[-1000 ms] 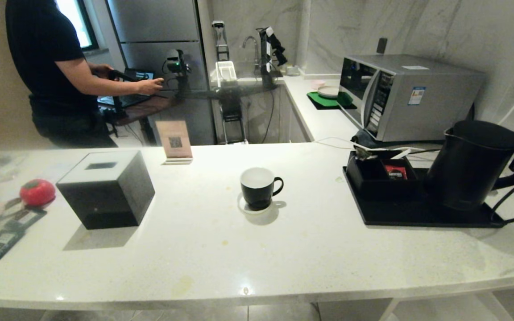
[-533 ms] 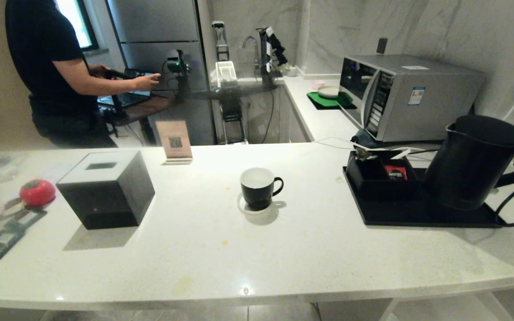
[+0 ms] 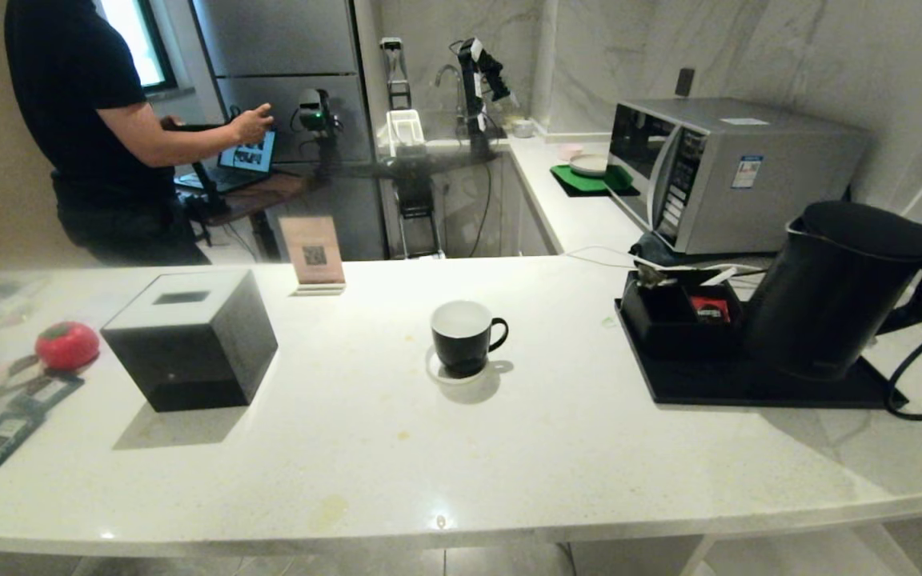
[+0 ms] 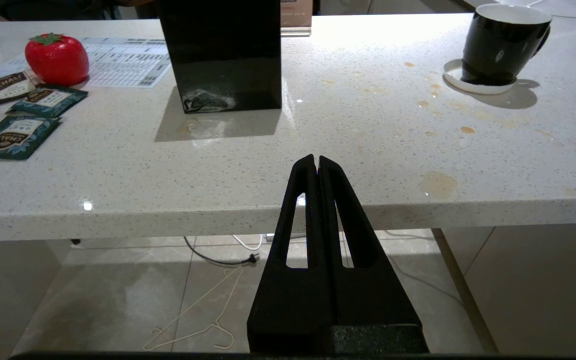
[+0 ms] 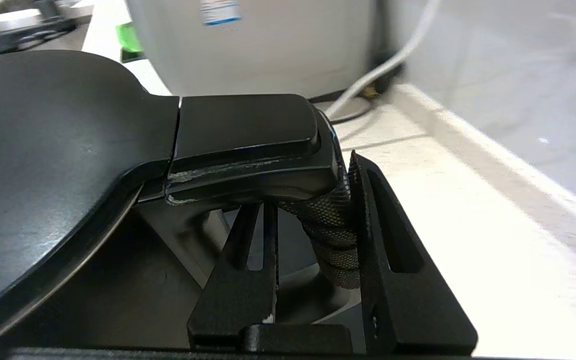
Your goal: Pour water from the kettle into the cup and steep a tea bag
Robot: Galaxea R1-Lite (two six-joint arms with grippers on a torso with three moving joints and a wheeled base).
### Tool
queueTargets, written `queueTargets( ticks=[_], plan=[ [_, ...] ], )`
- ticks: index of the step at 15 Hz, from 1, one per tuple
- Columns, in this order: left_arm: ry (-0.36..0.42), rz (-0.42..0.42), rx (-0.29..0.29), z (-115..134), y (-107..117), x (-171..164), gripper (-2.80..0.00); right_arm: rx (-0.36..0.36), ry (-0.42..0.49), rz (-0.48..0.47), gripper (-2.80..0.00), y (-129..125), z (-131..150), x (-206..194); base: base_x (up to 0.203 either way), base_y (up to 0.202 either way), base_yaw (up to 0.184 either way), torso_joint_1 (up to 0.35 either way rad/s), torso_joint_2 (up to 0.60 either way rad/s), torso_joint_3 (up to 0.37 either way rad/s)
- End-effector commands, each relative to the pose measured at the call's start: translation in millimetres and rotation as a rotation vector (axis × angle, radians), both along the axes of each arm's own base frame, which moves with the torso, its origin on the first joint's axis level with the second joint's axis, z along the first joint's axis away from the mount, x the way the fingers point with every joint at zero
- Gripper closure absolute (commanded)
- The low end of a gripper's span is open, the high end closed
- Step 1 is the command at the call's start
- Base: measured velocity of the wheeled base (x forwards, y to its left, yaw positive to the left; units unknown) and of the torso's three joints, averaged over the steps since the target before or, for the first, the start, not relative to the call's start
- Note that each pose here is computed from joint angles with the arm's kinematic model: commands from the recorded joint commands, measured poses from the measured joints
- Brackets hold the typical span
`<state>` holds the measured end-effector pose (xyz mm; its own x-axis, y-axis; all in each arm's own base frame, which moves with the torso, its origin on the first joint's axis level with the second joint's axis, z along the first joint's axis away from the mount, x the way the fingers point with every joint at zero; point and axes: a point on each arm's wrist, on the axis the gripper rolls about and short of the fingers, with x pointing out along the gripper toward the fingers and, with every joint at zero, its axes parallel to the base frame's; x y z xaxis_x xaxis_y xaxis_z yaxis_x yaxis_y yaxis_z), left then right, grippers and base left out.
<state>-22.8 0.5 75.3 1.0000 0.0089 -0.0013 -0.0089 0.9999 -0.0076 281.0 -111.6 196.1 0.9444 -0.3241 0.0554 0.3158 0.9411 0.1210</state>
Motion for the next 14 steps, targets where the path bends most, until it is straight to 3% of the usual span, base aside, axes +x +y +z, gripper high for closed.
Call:
queueTargets(
  ticks=[1,9,14],
  plan=[
    [0.000,0.000,-0.001,0,0,0,0.00,-0.007,-0.028,0.042,0.00,15,8,-6,0.000,0.000,0.000,0.000,0.00,0.000],
    [0.000,0.000,-0.001,0,0,0,0.00,-0.012,-0.032,0.185,0.00,60,11,-11,0.000,0.000,0.000,0.000,0.00,0.000],
    [0.002,0.000,-0.001,0,0,0,0.00,-0.008,-0.012,0.232,0.00,73,5,-12,0.000,0.000,0.000,0.000,0.00,0.000]
  ],
)
